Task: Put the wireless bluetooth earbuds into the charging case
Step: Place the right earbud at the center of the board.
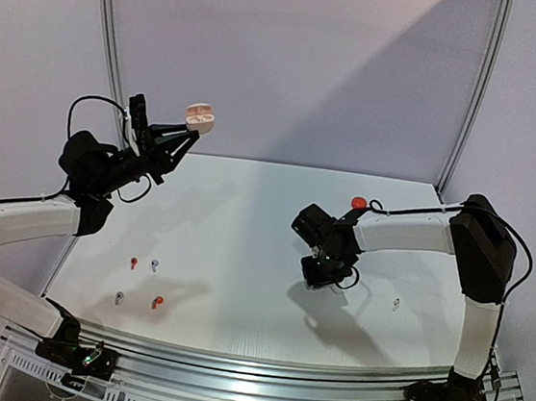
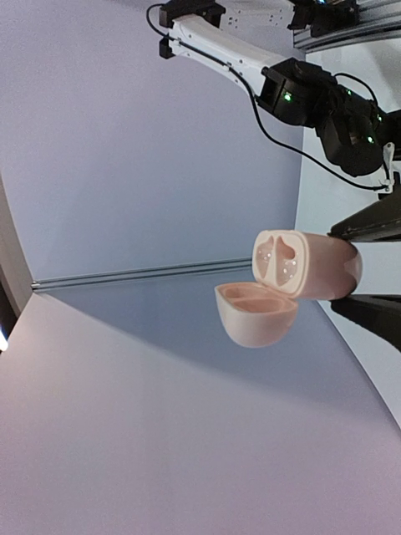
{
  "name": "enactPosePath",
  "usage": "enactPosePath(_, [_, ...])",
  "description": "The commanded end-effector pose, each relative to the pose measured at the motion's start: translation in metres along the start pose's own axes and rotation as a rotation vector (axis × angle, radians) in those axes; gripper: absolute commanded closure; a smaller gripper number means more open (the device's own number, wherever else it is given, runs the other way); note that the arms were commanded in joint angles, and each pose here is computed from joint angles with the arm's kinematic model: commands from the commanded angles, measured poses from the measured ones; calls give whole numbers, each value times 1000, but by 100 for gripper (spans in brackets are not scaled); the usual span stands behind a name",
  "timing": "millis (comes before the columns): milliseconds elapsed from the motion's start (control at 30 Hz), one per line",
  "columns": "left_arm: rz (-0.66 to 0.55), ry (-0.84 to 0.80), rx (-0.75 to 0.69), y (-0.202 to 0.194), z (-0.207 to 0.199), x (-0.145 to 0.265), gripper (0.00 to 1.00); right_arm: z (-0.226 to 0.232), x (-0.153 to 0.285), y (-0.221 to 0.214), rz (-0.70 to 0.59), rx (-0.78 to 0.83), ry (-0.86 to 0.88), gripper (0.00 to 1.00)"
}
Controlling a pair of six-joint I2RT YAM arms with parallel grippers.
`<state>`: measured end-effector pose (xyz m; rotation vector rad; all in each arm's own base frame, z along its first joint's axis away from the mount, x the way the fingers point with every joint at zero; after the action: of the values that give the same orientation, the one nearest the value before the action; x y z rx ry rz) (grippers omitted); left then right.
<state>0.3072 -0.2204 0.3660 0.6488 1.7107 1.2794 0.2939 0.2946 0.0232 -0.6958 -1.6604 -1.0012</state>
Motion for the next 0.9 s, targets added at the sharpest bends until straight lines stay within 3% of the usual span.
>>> enactPosePath(0, [17,8,-11,-5,3,4,100,10,-16,-16,78,25,45,74])
enactPosePath(167, [23,6,-10,-6,3,3,100,13,-10,-9,64,34,61,71])
enactPosePath(400, [28,-1,-7,-7,3,2,100,0,8,9,28,26,70,56])
enactPosePath(733, [35,-7,-10,-7,2,1,100,2,25,27,12,68,254,62])
enactPosePath(867, [34,-8,-17,-6,2,1,100,8,21,24,38,86,358,59])
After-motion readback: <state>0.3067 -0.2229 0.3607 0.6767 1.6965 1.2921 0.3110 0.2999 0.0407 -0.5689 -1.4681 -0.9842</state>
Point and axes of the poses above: each gripper's point midway between its finger pads, its own x axis back along the fingers, its own z axis along the line the jaws close on, y = z × x, the point moved 1 cm from there along x, back along the fingers, and after that the axes turned 11 degrees about x, right-handed, at the moved point
